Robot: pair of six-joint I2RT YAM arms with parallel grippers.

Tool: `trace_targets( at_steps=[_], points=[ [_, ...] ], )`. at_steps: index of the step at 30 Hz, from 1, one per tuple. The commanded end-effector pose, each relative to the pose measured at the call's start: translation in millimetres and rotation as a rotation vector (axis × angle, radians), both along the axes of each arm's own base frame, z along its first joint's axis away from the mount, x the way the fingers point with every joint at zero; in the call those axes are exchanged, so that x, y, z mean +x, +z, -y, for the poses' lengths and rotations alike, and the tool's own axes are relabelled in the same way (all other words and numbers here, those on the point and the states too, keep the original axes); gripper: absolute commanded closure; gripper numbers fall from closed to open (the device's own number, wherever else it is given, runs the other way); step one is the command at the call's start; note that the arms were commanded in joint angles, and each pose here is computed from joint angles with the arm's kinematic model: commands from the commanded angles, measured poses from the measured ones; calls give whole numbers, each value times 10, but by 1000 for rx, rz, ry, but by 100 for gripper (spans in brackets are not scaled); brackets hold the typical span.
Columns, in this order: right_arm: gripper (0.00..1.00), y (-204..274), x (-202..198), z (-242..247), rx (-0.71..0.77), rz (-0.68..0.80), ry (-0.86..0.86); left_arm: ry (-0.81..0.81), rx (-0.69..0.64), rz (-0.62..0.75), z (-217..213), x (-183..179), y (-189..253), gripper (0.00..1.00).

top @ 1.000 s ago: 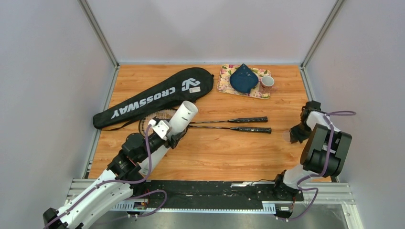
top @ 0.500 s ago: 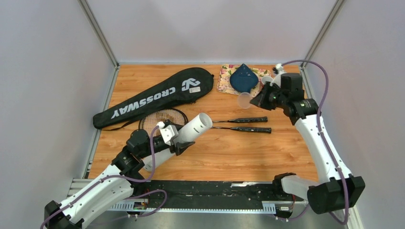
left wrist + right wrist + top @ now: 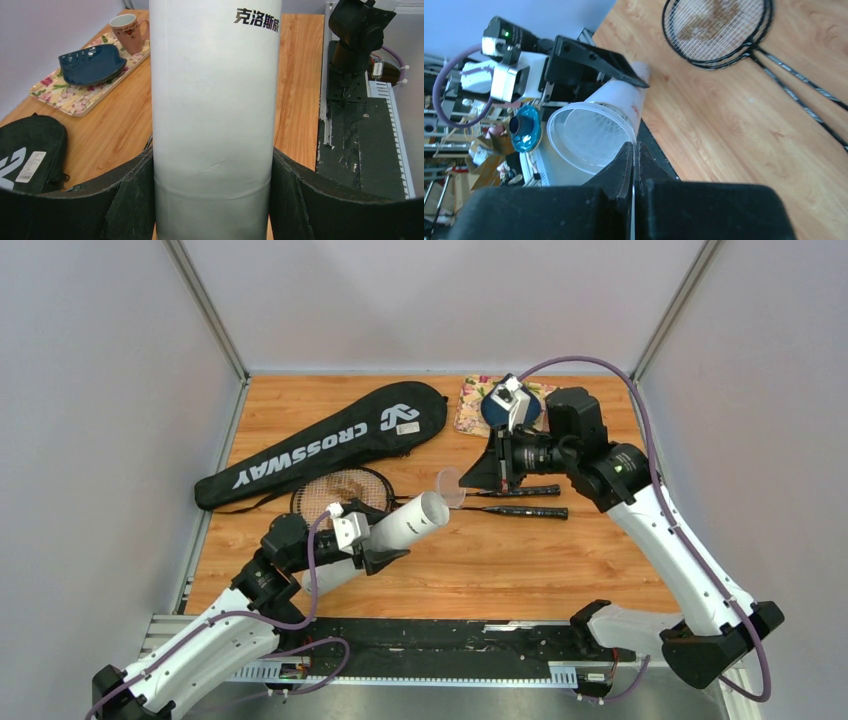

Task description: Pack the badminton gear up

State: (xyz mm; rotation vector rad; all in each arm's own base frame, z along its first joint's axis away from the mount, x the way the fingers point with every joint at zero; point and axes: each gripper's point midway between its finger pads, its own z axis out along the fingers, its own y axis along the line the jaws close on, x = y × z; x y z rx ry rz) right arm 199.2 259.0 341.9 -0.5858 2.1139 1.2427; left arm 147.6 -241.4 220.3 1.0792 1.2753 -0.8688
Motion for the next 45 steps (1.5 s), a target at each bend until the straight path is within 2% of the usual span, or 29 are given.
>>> trace_targets(
  at_steps=[1,7,14,23,38,43,45],
  points=[
    [100,41,-319,-45,7,-11,109,-40,-36,30,39,-57,88,84],
    [100,-78,-357,-81,-74,-42,86,-45,-32,30,42,-64,86,84],
    [100,-155,-322,-135,-98,-114,72,-66,-40,39,49,-104,114,84],
    [100,-194,-327,-278,-53,-183,114,-85,-47,42,53,-143,127,84],
    [100,-278,-478,-384,-62,-203,177,-75,-49,40,54,-123,130,84],
    [100,-396,-472,-338,-134,-209,181,-80,-50,40,55,-132,133,84],
    [96,-398,-470,-333,-168,-191,170,-82,-50,40,54,-134,137,84]
  ],
)
